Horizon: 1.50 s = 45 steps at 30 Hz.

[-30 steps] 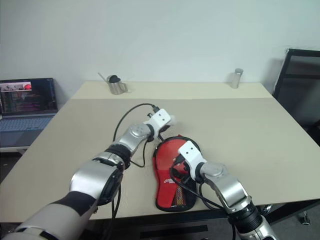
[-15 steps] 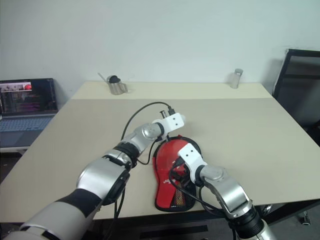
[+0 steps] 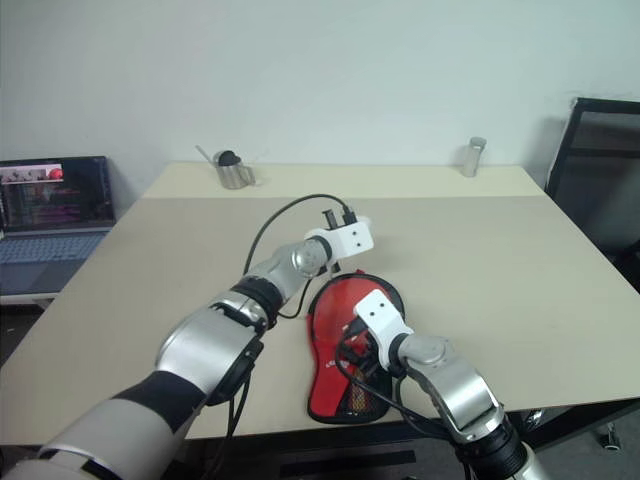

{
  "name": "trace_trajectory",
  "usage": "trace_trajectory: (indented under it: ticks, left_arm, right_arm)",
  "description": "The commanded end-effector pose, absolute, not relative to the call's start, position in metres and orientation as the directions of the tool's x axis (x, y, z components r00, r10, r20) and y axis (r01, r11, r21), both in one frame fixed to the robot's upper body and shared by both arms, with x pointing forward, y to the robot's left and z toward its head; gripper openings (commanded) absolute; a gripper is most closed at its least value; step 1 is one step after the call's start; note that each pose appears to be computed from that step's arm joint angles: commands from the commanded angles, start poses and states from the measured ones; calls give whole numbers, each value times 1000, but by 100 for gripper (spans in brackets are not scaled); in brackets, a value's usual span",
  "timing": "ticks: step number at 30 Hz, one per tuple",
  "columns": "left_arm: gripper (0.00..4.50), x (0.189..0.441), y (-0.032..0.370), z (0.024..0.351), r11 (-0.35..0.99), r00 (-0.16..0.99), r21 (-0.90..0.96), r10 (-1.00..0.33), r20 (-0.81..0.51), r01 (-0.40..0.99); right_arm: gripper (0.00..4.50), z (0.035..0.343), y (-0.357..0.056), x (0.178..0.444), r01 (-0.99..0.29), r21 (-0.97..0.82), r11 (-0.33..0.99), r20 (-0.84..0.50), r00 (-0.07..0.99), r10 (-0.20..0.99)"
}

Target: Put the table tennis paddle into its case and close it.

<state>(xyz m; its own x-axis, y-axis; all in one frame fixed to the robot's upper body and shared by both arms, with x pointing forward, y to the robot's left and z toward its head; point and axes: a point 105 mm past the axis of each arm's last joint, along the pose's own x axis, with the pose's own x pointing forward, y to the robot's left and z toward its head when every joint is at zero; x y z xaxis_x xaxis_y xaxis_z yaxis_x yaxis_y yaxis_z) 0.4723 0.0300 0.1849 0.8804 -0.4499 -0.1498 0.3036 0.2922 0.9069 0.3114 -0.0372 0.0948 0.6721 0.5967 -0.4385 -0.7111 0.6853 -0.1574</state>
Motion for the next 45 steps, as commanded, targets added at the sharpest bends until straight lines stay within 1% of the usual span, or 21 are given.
trace_trajectory:
  ticks: [1,3,5,9,13,16,18,19,21,22,23,24,25,28,30,34,39,41,43,45]
  left_arm:
    - [28,465,-6,239,274,838,946,-546,4,174]
    - [28,463,-12,239,257,827,951,-562,1,173]
    - [28,459,-20,234,207,809,963,-588,-19,173]
    - [28,451,-33,216,115,764,970,-638,-94,215]
    - [28,448,-32,197,100,747,945,-640,-180,313]
    - [28,448,-29,189,111,738,921,-637,-223,373]
    - [100,448,-24,182,112,732,905,-632,-254,411]
    - [123,448,-22,179,110,729,898,-631,-267,425]
    - [199,447,-20,175,107,721,891,-633,-282,442]
    - [229,447,-18,172,106,717,886,-634,-289,451]
    - [275,447,-17,171,107,713,882,-636,-294,459]
    - [303,447,-15,169,110,711,878,-637,-298,467]
    - [343,447,-14,167,107,708,875,-638,-304,472]
    - [444,445,-8,164,114,691,859,-652,-314,498]
    - [448,444,-6,163,109,678,856,-663,-317,506]
    - [448,441,3,168,142,641,833,-711,-290,535]
    - [448,436,26,189,253,575,759,-795,-190,600]
    - [448,438,47,197,332,578,696,-803,-145,637]
    - [448,437,75,200,389,578,625,-807,-123,677]
    - [448,433,96,198,404,562,568,-817,-127,717]
  right_arm:
    - [450,62,-37,300,-732,-101,674,-556,603,572]
    - [450,62,-36,300,-732,-100,674,-555,603,573]
    - [450,62,-36,300,-733,-99,673,-555,602,574]
    - [450,62,-35,300,-733,-98,673,-554,602,575]
    - [450,61,-35,299,-734,-98,672,-554,601,576]
    - [450,62,-35,300,-735,-99,671,-554,600,576]
    - [450,62,-35,300,-735,-101,670,-554,601,576]
    - [450,62,-35,300,-736,-101,669,-554,600,577]
    - [450,62,-34,301,-738,-102,667,-552,600,579]
    - [450,63,-33,301,-739,-102,666,-551,599,580]
    - [450,63,-33,302,-740,-102,665,-550,599,582]
    - [450,63,-32,302,-740,-102,665,-550,599,583]
    - [450,63,-32,303,-741,-102,663,-549,598,584]
    - [450,65,-30,305,-744,-100,660,-543,597,591]
    - [450,66,-29,307,-744,-100,661,-540,598,592]
    - [450,71,-30,313,-734,-88,673,-525,608,595]
    - [450,104,-35,315,-738,-59,672,-443,622,645]
    - [450,122,-36,309,-771,-22,637,-392,593,704]
    - [450,141,-37,299,-816,19,578,-344,538,770]
    - [450,153,-38,293,-839,40,543,-316,504,803]
